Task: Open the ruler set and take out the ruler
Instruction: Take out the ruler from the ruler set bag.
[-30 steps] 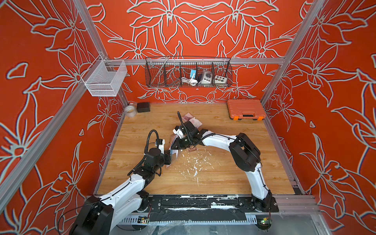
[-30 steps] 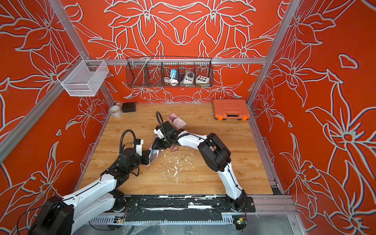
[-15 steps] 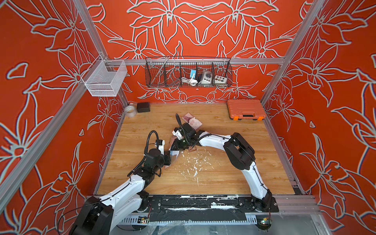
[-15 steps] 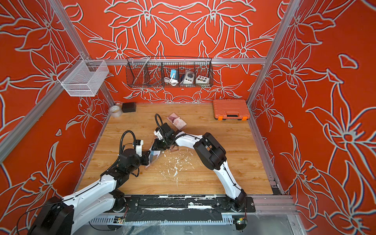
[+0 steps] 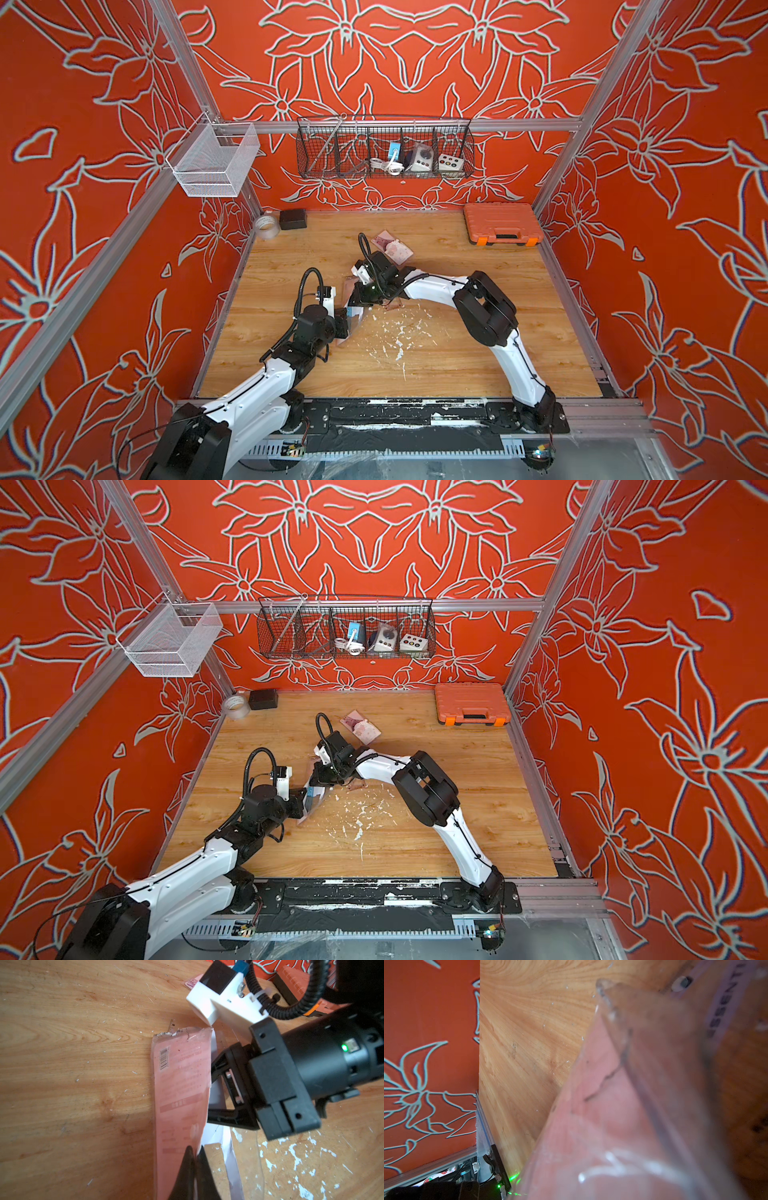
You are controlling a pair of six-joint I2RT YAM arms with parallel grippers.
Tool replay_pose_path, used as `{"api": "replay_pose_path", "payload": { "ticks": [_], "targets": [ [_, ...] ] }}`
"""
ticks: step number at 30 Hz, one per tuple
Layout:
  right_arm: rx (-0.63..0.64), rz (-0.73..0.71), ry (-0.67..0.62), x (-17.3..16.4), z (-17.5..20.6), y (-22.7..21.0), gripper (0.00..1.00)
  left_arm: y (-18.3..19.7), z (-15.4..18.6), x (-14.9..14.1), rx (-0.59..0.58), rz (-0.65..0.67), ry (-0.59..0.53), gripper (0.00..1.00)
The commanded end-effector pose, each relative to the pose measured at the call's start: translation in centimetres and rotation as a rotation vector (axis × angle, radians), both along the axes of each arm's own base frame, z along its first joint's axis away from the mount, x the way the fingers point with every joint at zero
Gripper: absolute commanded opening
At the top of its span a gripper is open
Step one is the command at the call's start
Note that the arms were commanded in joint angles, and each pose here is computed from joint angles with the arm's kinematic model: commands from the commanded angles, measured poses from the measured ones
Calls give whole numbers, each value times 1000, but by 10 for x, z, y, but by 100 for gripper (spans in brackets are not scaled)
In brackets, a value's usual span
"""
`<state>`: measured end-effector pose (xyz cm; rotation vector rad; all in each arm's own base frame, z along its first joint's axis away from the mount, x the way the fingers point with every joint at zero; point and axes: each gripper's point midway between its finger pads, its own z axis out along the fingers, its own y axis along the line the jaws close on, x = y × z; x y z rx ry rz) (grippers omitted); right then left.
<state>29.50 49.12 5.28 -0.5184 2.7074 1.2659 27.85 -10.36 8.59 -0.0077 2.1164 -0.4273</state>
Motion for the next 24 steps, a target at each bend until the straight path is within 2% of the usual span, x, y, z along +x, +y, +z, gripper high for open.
{"api": "replay_pose_path", "payload": {
  "ticks": [1, 9, 17, 24],
  "targets": [
    [-1, -16, -25, 2, 10, 3, 0, 0, 12, 4, -3, 7, -53, 0],
    [14, -13, -72, -3, 44, -9, 0, 3, 9, 6, 9, 30, -39, 0],
    [19, -26, -93, -9, 61, -26, 0, 6, 7, 9, 20, 49, -24, 0],
    [75, -42, -188, -3, 88, -39, 0, 7, 6, 9, 22, 53, -22, 0]
  ]
}}
